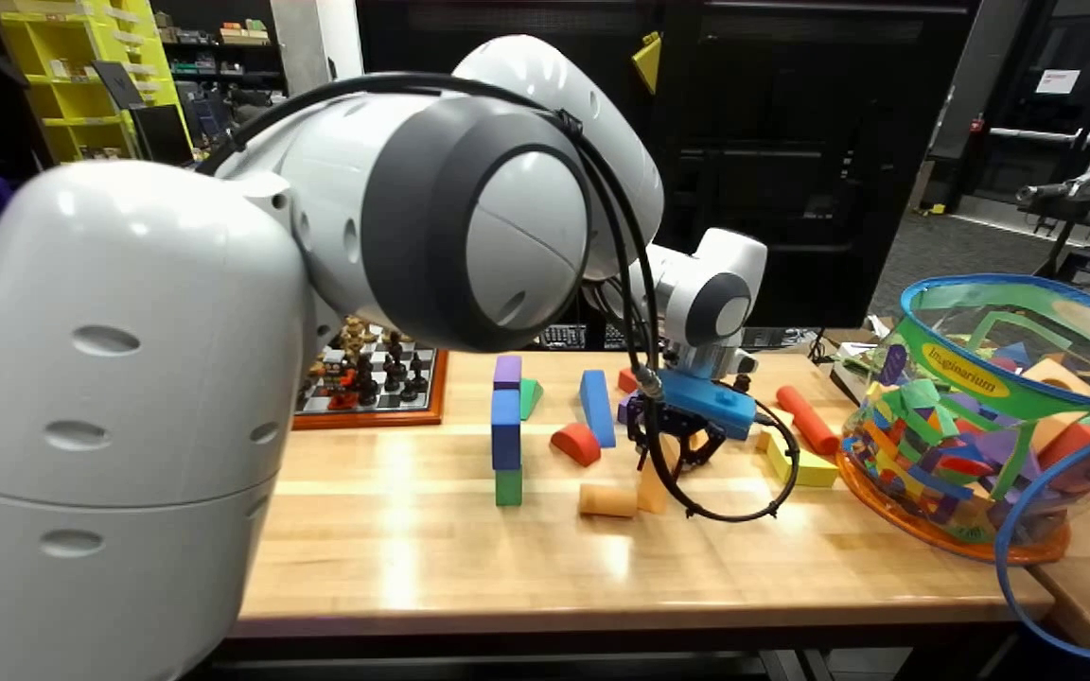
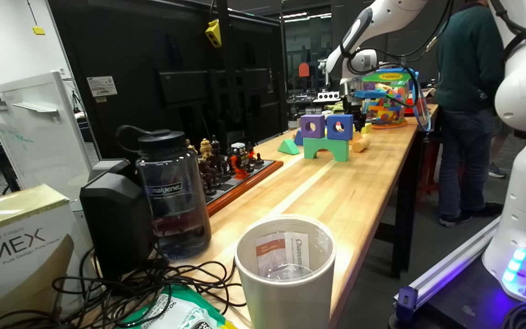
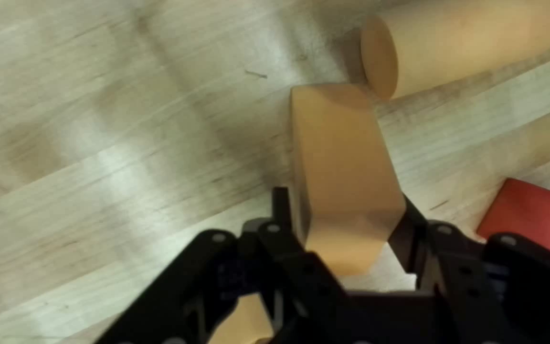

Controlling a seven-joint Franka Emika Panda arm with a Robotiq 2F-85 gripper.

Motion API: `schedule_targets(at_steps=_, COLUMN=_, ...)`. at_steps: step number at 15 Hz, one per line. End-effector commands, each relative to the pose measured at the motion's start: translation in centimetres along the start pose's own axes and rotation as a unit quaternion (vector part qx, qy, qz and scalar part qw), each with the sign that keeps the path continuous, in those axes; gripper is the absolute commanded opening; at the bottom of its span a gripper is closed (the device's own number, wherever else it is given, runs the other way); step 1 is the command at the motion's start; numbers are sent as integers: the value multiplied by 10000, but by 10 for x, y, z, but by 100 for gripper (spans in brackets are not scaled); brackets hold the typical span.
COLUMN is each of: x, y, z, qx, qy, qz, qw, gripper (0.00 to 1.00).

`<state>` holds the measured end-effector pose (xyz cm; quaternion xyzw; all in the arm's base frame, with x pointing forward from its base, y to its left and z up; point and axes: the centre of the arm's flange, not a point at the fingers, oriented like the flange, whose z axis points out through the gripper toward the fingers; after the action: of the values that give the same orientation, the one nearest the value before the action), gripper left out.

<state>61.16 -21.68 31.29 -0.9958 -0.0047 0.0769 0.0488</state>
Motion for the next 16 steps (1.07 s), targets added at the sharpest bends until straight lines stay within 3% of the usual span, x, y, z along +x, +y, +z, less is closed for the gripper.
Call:
schedule_targets(at_steps=1, x=1, y=0, z=-4, qx=46, qy=37, qz=-12, qw=10000, gripper=22)
schedule_targets(at_steps=2, x=2, y=0, z=-4, qx=42, qy=41, qz=-16, qw=10000, gripper=16)
schedule_targets(at_steps=16, x=-17, y=-16, z=-23, qx=-107, qy=343, qz=52, qw=9993, gripper=16)
